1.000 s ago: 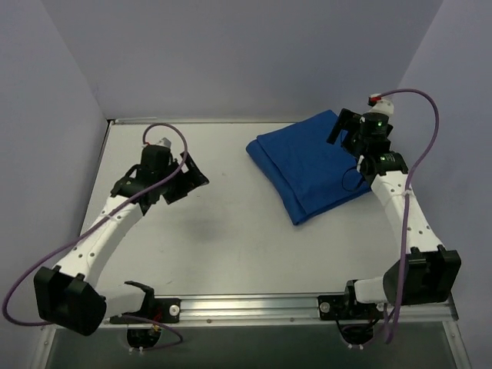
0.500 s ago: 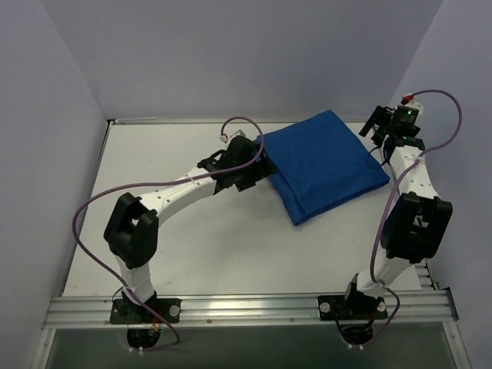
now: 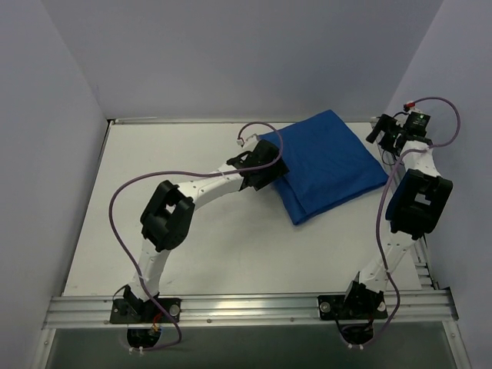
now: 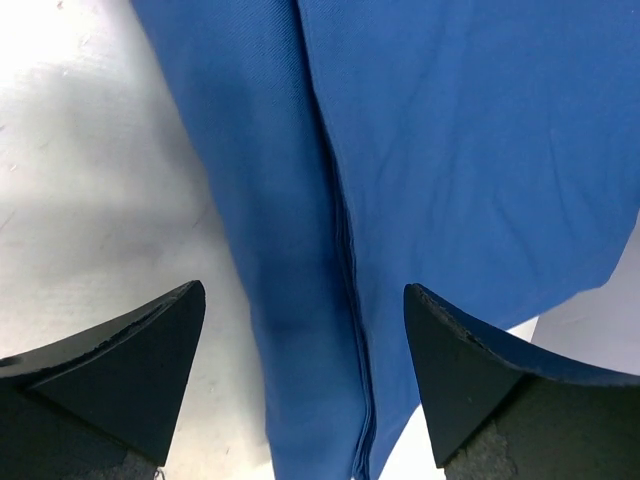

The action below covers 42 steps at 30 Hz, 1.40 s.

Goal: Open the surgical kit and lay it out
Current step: Move the surgical kit at the center of the board.

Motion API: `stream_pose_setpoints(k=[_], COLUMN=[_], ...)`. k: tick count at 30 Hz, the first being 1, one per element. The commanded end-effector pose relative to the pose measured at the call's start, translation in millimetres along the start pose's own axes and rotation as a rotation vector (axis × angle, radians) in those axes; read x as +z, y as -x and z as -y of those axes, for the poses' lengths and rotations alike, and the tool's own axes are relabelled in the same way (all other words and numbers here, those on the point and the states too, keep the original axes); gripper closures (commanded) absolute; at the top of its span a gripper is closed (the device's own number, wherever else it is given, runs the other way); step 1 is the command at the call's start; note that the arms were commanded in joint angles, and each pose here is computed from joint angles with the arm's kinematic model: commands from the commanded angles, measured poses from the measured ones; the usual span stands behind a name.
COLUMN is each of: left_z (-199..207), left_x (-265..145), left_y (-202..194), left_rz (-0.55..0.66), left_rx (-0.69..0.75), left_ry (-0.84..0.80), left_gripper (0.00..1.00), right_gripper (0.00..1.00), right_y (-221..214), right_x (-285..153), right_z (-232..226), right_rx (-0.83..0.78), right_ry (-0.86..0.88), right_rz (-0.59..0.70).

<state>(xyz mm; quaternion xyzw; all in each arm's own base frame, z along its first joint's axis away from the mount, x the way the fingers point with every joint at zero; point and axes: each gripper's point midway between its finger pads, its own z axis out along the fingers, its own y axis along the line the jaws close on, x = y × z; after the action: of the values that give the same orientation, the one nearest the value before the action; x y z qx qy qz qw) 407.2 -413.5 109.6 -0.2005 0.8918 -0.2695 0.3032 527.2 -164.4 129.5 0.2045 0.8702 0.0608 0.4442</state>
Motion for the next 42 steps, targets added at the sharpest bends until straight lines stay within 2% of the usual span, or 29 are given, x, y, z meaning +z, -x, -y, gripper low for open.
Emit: stream_pose_setpoints(k=[1, 17, 23, 24, 29, 32, 36, 38, 42], left_z=[23.7, 13.2, 9.7, 8.3, 0.7, -9.0, -32.1, -38.0, -74.8], left_x=[-0.6, 27.5, 27.8, 27.2, 23.6, 19.4, 12.8, 4.3, -2.7], left_y=[11.9, -15.5, -19.7, -18.8, -5.9, -0.4, 16.6, 29.2, 45.8], left_rz=[0.042, -0.033, -0.043, -0.042, -0.028, -0.037, -0.052, -0.048, -0.085], left_rx=[-0.012, 0.016, 0.044, 0.057, 0.120, 0.174, 0.251, 0.296, 0.365], left_ry=[-0.041, -0.019, -0.014, -0.013, -0.006, 0.003, 0.022, 0.013, 0.011], left_gripper=[0.11, 0.24, 0.44, 0.46, 0.64, 0.70, 0.73, 0.73, 0.73], right_gripper=[0.14, 0.29, 0.48, 0.53, 0.64, 0.70, 0.76, 0.77, 0.79], right_y=[8.4, -55.0, -70.5, -72.7, -84.1, -99.2, -116.8, -125.6, -147.2], right_x=[4.2, 46.9, 43.8, 42.5, 29.1, 19.9, 7.1, -2.6, -16.3], right_z=[-24.4, -24.0, -31.5, -33.6, -62.0, -74.9, -93.0, -102.6, -125.9], right_rx=[-0.063, -0.111, -0.128, -0.131, -0.168, -0.170, -0.093, -0.083, -0.058], right_ry=[0.128, 0.173, 0.186, 0.187, 0.195, 0.183, 0.192, 0.196, 0.196], right_rz=[0.014, -0.154, -0.194, -0.199, -0.209, -0.231, -0.253, -0.261, -0.289])
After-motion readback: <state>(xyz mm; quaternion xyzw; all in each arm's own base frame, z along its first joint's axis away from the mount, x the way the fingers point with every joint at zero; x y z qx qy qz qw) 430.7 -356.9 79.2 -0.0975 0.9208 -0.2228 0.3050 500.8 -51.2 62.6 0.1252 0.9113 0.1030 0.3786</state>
